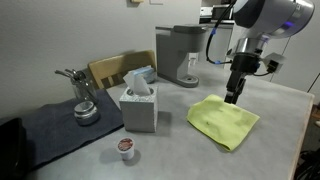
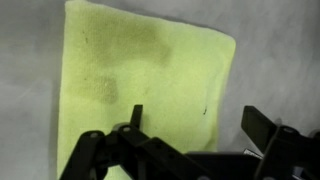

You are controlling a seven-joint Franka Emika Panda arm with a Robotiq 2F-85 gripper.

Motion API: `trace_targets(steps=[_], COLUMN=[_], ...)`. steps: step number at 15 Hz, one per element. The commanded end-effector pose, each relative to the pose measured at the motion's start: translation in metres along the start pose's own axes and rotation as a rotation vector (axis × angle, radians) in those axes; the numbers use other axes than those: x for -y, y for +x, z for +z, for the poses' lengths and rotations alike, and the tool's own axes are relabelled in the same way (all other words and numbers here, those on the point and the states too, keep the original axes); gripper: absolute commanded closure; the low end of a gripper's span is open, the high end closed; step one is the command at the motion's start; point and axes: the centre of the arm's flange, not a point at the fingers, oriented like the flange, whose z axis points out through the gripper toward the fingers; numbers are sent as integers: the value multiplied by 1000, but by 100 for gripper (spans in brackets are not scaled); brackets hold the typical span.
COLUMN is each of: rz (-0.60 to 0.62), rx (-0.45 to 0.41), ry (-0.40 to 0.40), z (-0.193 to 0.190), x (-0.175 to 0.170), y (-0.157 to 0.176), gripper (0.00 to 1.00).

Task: Fold the yellow cloth in half

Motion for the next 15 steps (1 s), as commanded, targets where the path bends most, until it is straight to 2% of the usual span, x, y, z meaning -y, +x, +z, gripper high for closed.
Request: trace_targets(steps=[1,8,13,14,15], rz=[-4,0,40,22,28], rx=[27,31,13,7,2], ry=[-107,-245,-294,-282,-286], z=[-33,-84,-109,-101,-105], x=[24,53,68,60,63], y=[-13,-25,-33,-19,-21], gripper=[0,0,0,0,0])
